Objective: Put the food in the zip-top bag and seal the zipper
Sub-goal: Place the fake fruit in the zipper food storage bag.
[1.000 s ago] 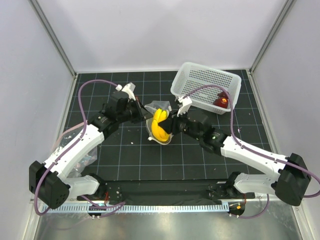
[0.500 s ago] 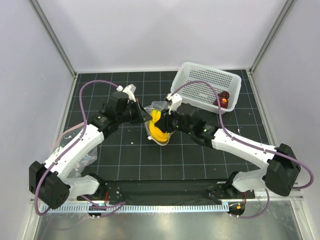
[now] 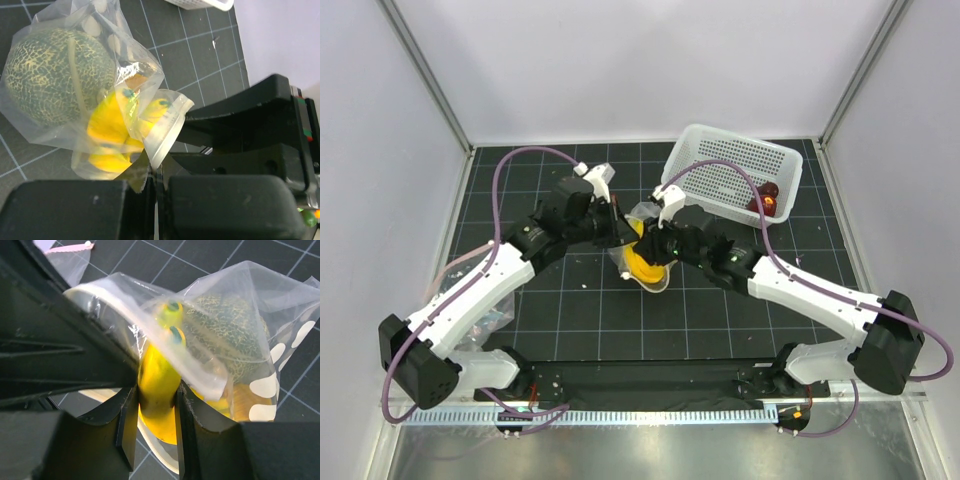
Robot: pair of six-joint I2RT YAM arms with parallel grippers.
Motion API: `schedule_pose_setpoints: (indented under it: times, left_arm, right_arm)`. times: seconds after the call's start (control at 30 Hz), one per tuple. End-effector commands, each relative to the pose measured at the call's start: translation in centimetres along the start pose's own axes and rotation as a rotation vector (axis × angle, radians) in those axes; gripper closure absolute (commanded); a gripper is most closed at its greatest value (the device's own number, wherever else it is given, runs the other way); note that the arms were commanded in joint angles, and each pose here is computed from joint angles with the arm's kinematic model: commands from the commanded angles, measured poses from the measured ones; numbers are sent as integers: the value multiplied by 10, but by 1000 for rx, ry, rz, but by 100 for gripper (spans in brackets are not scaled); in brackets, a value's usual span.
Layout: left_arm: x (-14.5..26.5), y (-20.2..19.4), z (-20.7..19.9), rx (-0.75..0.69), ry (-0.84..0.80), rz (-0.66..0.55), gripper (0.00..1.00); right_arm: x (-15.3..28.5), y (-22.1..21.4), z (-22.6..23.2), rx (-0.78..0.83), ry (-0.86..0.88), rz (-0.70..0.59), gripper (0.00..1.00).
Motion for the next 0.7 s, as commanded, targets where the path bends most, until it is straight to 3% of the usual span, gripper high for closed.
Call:
schedule_pose_setpoints:
  times: [0.0, 0.23, 0.43, 0.5, 0.53, 0.57, 0.6, 0.67]
  left_arm:
    - [10, 10, -36, -59, -120, -16, 100]
    - [17, 4, -38, -100, -126, -7, 100]
    - [16, 0, -37, -97, -127, 5, 100]
    - [14, -1, -40, -86, -145, 12, 100]
    - [13, -4, -41, -78, -156, 28, 100]
    - [12, -5, -42, -75, -163, 33, 100]
    - [11, -4, -42, -72, -168, 33, 100]
    - [9, -4, -39, -59, -156, 34, 100]
  right_arm:
    - [7, 14, 1, -17, -25, -27, 90]
    - [14, 14, 20, -157, 105, 72, 92]
    - [9, 18, -7, -260, 139, 55, 89]
    - [1, 12, -18, -244, 90, 75, 79]
    - [-3, 14, -29, -225, 33, 66, 53]
    - [-3, 14, -34, -226, 0, 62, 53]
    - [-2, 15, -37, -217, -19, 54, 34]
    - [1, 16, -46, -205, -67, 34, 28]
Point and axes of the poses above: each gripper's point midway between its finger pads, its own x axis back along the fingers, its own z axis along the line the jaws close on, y = z × x, the point moved 1 cm from there along x, back along the fingers, and after that the axes turned 2 degrees about -x, right-handed, at the moved point
